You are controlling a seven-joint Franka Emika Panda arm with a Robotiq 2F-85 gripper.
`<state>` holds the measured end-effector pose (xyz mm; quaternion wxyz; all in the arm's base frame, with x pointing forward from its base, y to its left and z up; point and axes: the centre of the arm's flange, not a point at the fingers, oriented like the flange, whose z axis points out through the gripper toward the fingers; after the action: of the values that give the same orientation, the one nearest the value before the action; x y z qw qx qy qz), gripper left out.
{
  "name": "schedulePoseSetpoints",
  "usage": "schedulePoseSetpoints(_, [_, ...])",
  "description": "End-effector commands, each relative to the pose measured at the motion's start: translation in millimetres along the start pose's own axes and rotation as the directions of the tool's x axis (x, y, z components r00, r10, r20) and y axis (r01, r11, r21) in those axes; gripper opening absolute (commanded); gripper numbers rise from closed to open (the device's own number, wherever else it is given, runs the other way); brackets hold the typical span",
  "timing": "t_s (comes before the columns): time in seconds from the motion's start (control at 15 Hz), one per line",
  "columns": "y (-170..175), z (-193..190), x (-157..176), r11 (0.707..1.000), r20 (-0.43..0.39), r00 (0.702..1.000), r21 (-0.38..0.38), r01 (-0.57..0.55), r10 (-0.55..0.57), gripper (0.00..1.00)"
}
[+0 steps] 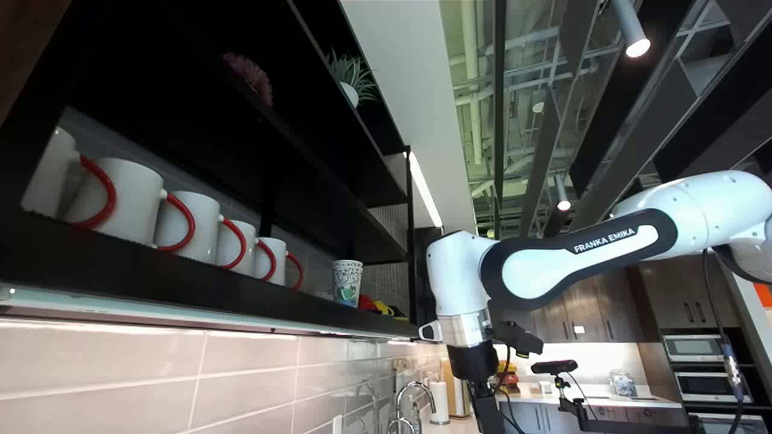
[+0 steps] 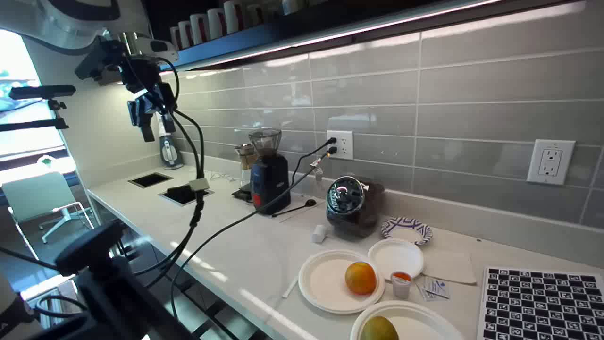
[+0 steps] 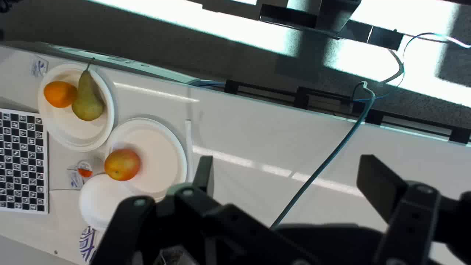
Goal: Unstack the coffee cups then place the cup on the right in the cup on the left.
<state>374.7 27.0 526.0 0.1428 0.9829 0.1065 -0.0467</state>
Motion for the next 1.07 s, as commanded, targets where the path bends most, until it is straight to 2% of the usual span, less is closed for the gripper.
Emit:
schedulePoseSetpoints(0.0, [0,0,0,1.0,0.0,1.0,0.0,0.0,0.0,1.0])
schedulePoseSetpoints(0.27, [3,-1,3,0.999,-0.002,1.0,-0.017,-0.029,0.029,1.0])
schedulePoseSetpoints(0.4, [28,-23,9,0.987,-0.083,0.985,-0.052,-0.155,0.15,1.0])
schedulePoseSetpoints(0.53, [63,-65,14,0.972,-0.161,0.961,-0.031,-0.233,0.226,1.0])
schedulePoseSetpoints(0.67, [92,-111,15,0.954,-0.252,0.922,0.009,-0.3,0.293,1.0])
schedulePoseSetpoints(0.8, [119,-158,15,0.932,-0.351,0.869,0.035,-0.36,0.348,1.0])
schedulePoseSetpoints(1.0, [146,-223,24,0.902,-0.512,0.761,0.068,-0.426,0.398,1.0])
